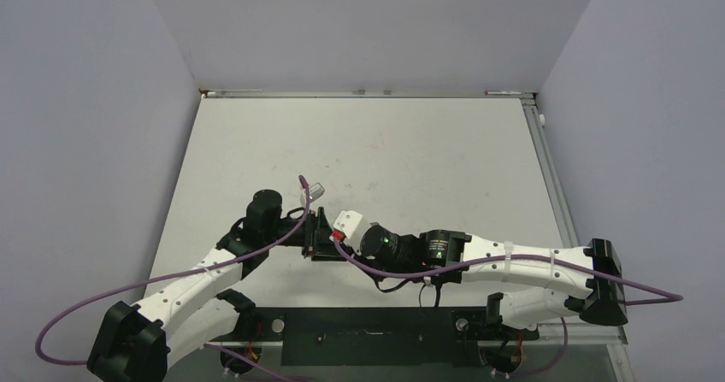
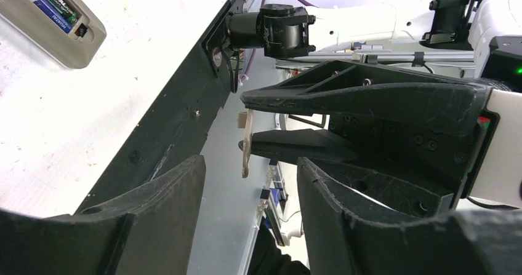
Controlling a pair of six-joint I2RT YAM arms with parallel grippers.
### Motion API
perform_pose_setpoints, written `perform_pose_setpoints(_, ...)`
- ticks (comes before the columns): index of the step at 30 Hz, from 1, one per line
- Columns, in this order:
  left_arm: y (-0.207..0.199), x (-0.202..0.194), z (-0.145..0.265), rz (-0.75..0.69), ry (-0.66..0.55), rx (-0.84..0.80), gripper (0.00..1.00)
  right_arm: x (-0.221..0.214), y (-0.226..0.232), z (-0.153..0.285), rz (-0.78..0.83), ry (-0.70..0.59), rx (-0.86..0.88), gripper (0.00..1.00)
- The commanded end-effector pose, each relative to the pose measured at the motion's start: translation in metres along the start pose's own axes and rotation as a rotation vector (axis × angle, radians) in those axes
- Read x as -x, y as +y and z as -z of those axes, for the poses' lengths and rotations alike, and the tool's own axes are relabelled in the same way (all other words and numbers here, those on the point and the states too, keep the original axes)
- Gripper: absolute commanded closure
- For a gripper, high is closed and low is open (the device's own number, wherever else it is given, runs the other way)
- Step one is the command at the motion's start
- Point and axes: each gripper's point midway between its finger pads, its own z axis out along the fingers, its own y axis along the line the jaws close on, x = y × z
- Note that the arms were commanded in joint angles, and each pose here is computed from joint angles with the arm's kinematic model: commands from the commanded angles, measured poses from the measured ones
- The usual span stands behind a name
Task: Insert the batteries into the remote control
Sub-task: Turn over the battery cover.
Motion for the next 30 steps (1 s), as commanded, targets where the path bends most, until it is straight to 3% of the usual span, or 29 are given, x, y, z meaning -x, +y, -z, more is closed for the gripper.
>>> perform_pose_setpoints(1, -0.001, 0.010, 0.000, -0.041, -0.038, 0.005, 0.45, 0.003, -0.003, 0.004, -0.062, -0.006, -0.041, 0.92)
perform_pose_setpoints(21, 0.034, 0.065, -0.016, -0.125, -0.140, 0.240, 0.41, -0.054, -0.038, 0.005, -0.351, 0.168, -0.137, 0.91)
perform_pose_setpoints(30, 0.034, 0.093, -0.054, -0.179, -0.134, 0.256, 0.41, -0.067, -0.040, 0.016, -0.443, 0.159, -0.142, 0.92)
